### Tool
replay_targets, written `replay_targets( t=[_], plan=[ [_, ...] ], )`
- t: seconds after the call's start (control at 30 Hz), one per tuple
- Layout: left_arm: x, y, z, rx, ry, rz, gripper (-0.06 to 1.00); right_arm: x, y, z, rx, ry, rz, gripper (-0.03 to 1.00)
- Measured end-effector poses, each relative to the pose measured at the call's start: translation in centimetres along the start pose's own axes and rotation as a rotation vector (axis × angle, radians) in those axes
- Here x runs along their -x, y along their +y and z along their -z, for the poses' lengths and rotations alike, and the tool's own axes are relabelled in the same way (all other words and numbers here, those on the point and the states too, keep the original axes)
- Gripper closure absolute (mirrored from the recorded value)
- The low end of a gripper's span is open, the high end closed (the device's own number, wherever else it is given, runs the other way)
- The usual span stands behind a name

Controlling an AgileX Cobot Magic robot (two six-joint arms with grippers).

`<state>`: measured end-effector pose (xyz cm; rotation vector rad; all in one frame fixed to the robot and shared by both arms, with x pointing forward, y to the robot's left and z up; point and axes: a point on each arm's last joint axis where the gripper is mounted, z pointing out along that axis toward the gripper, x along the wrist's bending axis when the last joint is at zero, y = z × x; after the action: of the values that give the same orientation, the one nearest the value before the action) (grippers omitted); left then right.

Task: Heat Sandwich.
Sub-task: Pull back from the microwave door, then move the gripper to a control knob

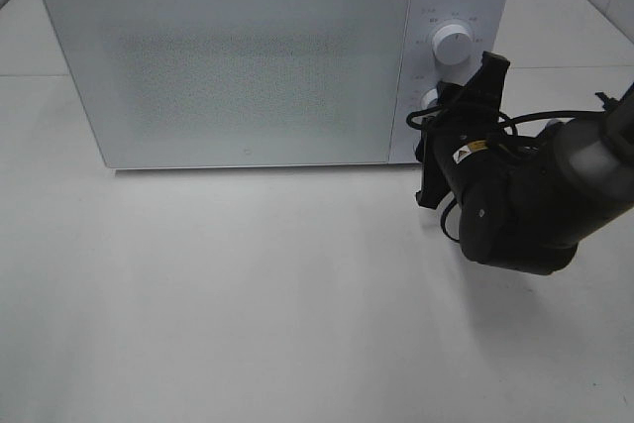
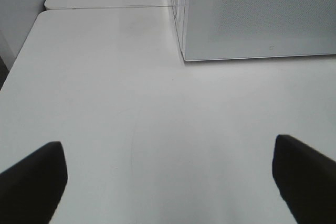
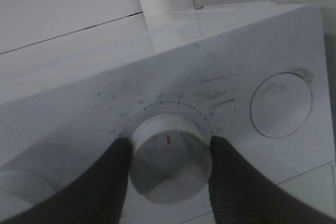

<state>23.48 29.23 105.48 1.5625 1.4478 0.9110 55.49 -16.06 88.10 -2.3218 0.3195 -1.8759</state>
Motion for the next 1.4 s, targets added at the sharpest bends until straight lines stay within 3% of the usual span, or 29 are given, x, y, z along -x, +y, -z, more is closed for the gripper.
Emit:
replay_targets(
  t=[0.37, 0.57, 0.67, 0.77, 1.13, 1.4],
  plan=[
    [0.0, 0.0, 0.0, 0.0, 0.0, 0.0, -0.05, 0.0, 0.0, 0.0, -0.001, 0.0, 0.044, 0.51],
    [0.0, 0.0, 0.0, 0.0, 0.0, 0.0, -0.05, 0.1, 0.0, 0.0, -0.003, -0.005, 0.07, 0.37],
    [0.0, 0.0, 0.0, 0.0, 0.0, 0.0, -0.05, 0.2, 0.0, 0.1, -0.003, -0.019, 0.087, 0.26],
    [0.0, 0.0, 0.0, 0.0, 0.0, 0.0, -0.05, 0.3, 0.0, 0.1, -0.005, -0.025, 0.09, 0.22],
    [0.0, 0.0, 0.0, 0.0, 0.0, 0.0, -0.05, 0.2, 0.0, 0.3, -0.025, -0.021, 0.105, 0.22],
    [0.0, 0.0, 0.0, 0.0, 0.0, 0.0, -0.05, -0.4, -0.2, 1.8, -0.126, -0.003, 0.175, 0.21]
  ],
)
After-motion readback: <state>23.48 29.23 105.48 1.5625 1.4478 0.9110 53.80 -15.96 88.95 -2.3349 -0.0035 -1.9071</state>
